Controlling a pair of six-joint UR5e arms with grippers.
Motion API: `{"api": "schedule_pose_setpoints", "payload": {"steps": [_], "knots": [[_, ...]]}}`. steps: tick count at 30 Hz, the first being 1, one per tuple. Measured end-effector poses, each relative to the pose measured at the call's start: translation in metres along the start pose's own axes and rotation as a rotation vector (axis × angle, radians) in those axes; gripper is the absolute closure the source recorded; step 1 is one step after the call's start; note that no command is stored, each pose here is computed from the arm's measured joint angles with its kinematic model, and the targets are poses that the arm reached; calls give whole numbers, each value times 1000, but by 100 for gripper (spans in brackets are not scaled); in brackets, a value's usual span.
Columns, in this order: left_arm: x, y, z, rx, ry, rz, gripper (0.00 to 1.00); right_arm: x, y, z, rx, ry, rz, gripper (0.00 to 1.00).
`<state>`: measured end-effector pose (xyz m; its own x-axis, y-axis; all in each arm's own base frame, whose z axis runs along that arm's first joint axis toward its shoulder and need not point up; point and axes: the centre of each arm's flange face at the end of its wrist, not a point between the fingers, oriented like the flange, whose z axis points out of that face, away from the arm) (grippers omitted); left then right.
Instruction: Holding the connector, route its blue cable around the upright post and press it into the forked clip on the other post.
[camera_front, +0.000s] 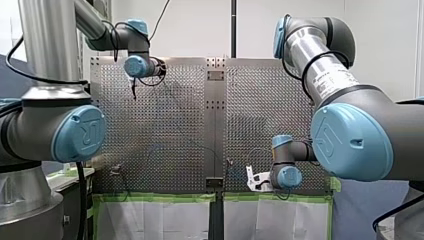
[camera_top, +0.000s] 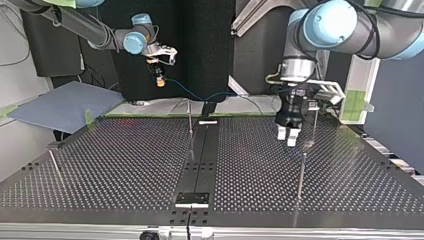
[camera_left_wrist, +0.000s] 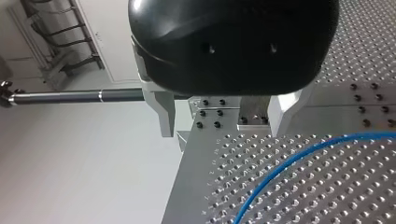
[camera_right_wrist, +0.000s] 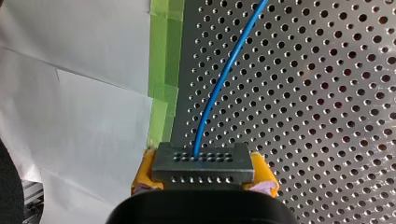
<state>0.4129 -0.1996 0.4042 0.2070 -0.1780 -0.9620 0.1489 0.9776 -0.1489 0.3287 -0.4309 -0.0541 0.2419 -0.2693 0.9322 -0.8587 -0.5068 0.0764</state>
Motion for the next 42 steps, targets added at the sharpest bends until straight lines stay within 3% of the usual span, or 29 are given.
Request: {"api": "schedule_pose_setpoints", "payload": {"steps": [19, 36, 42], "knots": [[12, -22, -9, -77, -107, 132, 0, 0, 0, 0, 0, 1, 0, 100], [43, -24, -20, -186, -60, 268, 0, 0, 0, 0, 0, -1, 0, 100], [67, -18, -18, -235, -7, 336, 0, 0, 0, 0, 0, -1, 0, 100]]}}
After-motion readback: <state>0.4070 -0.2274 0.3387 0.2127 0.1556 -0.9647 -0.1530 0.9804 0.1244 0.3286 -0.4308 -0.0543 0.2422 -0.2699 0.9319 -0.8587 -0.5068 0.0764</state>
